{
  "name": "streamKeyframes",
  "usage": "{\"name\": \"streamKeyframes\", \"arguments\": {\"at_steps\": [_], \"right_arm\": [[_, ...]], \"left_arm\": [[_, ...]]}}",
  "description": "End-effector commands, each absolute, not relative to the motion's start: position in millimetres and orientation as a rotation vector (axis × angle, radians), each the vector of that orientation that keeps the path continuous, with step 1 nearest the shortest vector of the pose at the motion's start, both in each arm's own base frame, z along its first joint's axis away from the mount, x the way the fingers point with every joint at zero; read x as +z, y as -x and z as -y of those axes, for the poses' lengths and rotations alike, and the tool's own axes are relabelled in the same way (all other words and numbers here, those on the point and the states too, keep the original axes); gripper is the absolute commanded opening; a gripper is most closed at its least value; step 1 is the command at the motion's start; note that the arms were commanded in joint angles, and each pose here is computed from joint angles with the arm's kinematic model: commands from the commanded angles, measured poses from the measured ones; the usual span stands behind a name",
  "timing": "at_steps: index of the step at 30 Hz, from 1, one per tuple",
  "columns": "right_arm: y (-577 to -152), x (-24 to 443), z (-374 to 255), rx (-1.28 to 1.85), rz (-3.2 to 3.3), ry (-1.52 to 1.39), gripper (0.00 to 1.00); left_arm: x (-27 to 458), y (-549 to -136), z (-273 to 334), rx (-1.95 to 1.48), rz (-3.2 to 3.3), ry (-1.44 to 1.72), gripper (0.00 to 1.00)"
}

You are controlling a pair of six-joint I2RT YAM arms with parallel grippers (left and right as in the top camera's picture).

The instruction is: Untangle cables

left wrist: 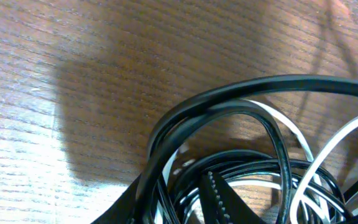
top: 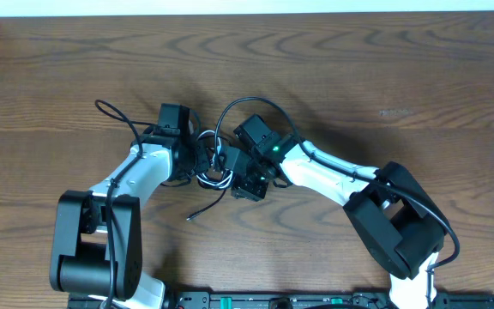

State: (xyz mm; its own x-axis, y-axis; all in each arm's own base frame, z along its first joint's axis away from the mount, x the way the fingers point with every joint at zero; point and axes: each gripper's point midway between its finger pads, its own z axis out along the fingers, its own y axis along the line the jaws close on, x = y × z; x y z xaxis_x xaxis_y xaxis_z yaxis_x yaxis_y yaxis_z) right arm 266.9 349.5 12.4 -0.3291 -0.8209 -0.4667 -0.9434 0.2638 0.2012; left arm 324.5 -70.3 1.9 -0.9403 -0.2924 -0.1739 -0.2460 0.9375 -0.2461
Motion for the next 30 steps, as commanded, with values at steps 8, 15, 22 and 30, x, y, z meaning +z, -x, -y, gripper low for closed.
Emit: {"name": "streamKeyframes", "arguments": {"at_steps": [8, 15, 22, 30], "right_arm": [[-267.6, 55.6, -361.9, 0.719, -2.159, 1.590, 0.51], [-266.7, 50.5, -364.5, 0.723, -2.168, 1.586, 0.51], [-265.1, 42.6, -363.3, 0.732, -2.216, 1.563, 0.51], [-264.4, 40.4, -361.7, 0.725, -2.223, 1.564, 0.49]], "left_arm": [[-2.3, -324.9, 70.0, -0.332, -2.896, 0.405, 0.28], [-2.3, -325.0, 70.0, -0.332, -2.895, 0.405, 0.28], [-2.3, -325.0, 70.0, -0.332, -2.895, 0.405, 0.28], [-2.3, -325.0, 70.0, -0.332, -2.895, 0.405, 0.28]]}}
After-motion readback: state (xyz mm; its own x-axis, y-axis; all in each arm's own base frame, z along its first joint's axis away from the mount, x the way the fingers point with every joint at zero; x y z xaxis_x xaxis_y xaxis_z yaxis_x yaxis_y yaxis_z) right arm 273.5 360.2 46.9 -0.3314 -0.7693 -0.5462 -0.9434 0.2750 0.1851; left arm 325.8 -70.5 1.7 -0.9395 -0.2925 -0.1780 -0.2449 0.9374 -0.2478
